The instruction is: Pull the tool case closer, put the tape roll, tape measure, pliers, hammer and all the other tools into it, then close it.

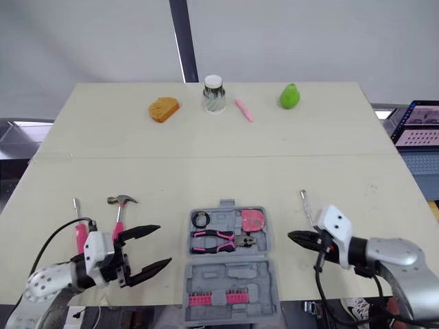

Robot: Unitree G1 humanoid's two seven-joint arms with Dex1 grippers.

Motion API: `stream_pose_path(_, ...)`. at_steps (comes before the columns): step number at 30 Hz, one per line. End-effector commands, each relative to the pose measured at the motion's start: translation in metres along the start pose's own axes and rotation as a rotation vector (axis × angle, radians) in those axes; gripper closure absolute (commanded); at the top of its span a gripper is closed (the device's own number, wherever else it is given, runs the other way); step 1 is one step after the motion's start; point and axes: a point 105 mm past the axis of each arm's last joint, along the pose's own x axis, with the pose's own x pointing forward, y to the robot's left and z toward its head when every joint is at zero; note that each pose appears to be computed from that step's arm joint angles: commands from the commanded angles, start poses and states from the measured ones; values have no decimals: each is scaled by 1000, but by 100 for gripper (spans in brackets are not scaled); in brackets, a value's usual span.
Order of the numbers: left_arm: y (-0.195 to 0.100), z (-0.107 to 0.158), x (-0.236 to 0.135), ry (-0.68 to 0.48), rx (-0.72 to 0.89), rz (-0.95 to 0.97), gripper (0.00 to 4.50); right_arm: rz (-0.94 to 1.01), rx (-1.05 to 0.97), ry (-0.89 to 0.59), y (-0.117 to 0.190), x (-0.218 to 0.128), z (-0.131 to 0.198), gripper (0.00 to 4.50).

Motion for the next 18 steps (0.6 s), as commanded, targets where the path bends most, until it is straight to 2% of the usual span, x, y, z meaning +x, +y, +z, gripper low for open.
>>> stream_pose_path(1,-3,4,-10,6,29,23,0,1,8,-10,1,-16,-3,446)
stream_pose_path(2,-3,3,-13,11,24,32,0,4,24,5,2,-18,-6,396)
stream_pose_path(3,-4,1,-16,17,16,36,0,10,34,10,5,-19,-7,370)
stream_pose_path(6,-9,1,-23,22,14,43,0,9,50,-6,7,-20,-7,214)
stream_pose_path(10,-15,-3,-33,45,14,58,0,-6,65,-8,8,-24,-10,30)
stream_pose_path(11,-17,-5,-34,53,17,60,0,-9,72,0,8,-26,-13,5)
stream_pose_path(15,-26,-12,-40,84,65,88,0,-28,100,15,11,-36,-17,5)
stream_pose_path(18,-30,-14,-41,63,-2,129,0,-50,104,10,13,-39,-17,5)
